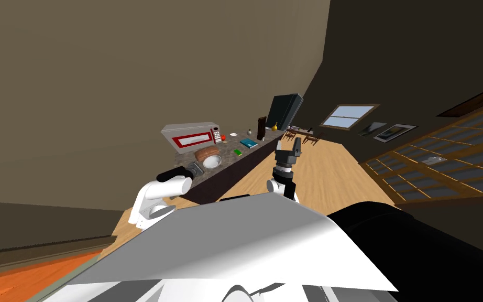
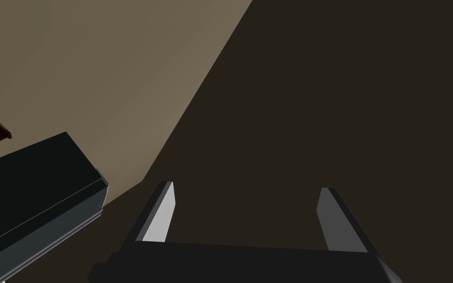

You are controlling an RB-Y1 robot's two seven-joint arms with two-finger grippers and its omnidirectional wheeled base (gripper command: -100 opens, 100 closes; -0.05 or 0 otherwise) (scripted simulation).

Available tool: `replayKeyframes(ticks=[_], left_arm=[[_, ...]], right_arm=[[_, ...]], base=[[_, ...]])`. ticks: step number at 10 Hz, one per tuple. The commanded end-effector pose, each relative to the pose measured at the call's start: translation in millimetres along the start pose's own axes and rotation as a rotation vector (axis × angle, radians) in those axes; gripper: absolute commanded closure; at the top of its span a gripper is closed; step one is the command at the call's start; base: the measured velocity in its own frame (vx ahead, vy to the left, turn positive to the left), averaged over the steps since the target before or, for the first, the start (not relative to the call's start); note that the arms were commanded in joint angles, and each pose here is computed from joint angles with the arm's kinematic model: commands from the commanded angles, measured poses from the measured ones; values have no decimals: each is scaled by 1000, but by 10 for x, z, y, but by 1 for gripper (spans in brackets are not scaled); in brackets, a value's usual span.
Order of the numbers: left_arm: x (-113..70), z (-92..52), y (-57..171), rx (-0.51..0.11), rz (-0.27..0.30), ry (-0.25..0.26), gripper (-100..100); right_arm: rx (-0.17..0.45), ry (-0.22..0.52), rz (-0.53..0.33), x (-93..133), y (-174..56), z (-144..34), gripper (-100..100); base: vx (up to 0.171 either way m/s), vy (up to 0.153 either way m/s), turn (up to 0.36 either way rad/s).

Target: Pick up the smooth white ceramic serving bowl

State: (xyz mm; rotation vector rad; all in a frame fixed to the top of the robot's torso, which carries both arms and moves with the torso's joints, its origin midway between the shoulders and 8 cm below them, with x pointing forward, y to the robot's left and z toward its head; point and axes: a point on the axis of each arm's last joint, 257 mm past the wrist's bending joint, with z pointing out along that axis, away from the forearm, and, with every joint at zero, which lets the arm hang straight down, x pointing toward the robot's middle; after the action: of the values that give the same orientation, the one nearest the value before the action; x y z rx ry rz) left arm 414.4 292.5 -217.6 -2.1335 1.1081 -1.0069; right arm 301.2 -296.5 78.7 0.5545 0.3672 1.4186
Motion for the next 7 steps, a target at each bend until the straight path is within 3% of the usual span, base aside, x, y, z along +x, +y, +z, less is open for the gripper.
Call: replayKeyframes(ticks=[1, 2, 7], left_arm=[[-7, 31, 123, -47, -29, -18, -100], [-17, 30, 138, -53, -29, -23, -100], [47, 93, 616, -202, -128, -62, -100]], right_arm=[[0, 0, 0, 0, 0, 0, 0], [0, 0, 0, 0, 0, 0, 0], [0, 0, 0, 0, 0, 0, 0]], base=[[71, -57, -142], [59, -35, -30], [76, -25, -68]])
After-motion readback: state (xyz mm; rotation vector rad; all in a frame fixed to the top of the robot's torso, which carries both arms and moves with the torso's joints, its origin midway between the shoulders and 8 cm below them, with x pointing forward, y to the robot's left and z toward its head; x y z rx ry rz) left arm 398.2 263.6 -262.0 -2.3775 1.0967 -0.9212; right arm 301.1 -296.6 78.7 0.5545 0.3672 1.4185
